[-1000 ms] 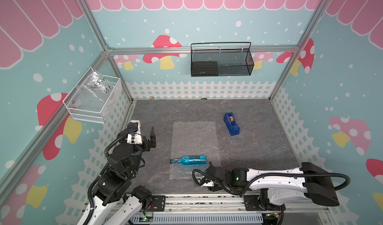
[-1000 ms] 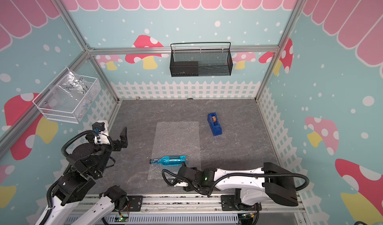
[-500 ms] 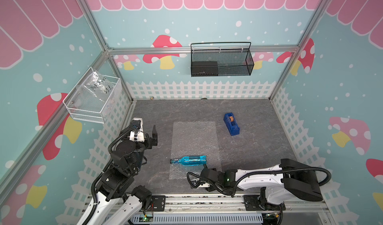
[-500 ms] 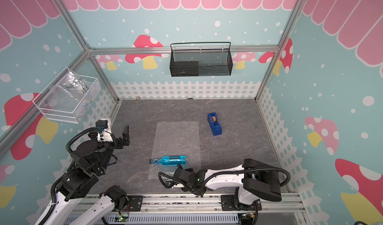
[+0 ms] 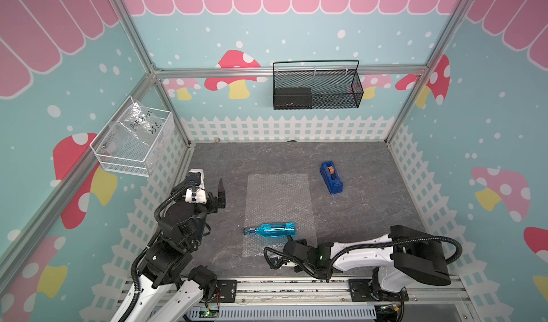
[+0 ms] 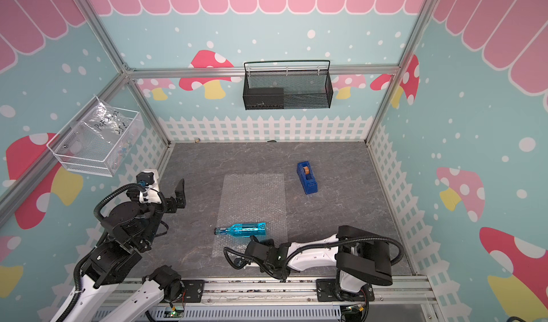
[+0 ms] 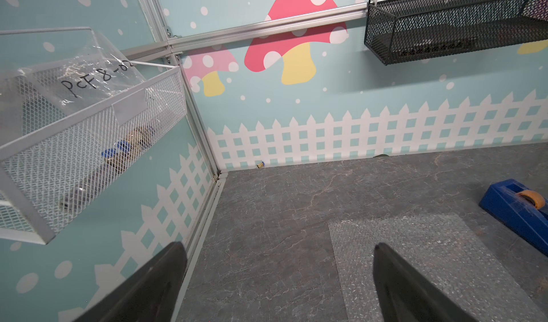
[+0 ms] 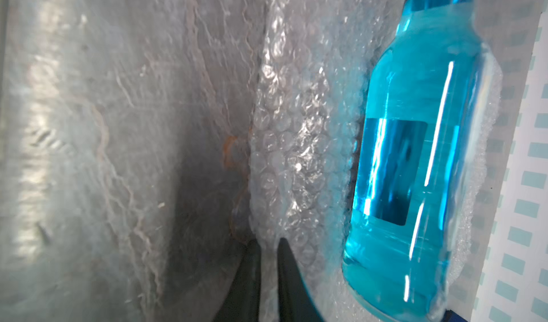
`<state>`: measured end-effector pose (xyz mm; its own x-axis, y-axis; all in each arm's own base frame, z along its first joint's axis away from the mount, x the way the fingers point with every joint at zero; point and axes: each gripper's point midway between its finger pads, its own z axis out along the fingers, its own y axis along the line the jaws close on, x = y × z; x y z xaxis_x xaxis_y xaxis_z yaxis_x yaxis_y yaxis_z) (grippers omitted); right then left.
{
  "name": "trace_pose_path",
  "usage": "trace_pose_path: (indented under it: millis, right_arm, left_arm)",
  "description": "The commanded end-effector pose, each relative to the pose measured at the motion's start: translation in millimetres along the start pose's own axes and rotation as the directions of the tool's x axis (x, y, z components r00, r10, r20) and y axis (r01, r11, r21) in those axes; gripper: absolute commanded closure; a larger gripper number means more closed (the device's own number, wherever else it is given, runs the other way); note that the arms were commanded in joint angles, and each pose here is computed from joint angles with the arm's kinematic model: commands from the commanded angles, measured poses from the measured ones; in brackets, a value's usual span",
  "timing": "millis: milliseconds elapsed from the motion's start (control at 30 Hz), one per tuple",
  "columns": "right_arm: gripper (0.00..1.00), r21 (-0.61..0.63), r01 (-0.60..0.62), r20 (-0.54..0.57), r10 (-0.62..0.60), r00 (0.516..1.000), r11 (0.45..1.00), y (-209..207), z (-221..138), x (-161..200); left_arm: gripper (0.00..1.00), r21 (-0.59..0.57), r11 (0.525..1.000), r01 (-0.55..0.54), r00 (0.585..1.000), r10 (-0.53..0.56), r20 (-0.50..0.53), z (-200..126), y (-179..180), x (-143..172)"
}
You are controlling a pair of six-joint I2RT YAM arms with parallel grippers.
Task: Wrap wine bottles in bubble wrap
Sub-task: Wrap the wine bottle in bubble wrap.
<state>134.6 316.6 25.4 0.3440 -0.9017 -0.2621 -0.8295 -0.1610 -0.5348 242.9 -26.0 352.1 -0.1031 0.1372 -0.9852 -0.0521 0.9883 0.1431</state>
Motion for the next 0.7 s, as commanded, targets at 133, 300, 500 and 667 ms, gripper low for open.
trace_pose_path:
  millis: [133,300,500,667]
  right_arm:
    - [0.98,0.057,0.018,0.034,-0.02,0.999,0.998,-24,-15,-12]
    - [1.0,0.078,0.007,0.042,-0.01,0.999,0.997,-40,-17,-12]
    - [1.0,0.099,-0.027,0.06,0.021,0.998,0.995,-65,-20,-10]
    - [1.0,0.092,-0.034,0.084,0.027,0.996,0.995,-83,-19,-10]
  left_arm:
    - [0.0,0.028,0.999,-0.031,0.999,0.031,-0.009,0,-5,7]
    - [0.0,0.102,0.993,-0.06,0.998,0.061,-0.004,-1,-17,11]
    - [0.0,0.305,0.946,-0.107,0.993,0.114,-0.006,-15,-49,22]
    - [0.0,0.427,0.89,-0.16,0.984,0.18,-0.005,-26,-68,32]
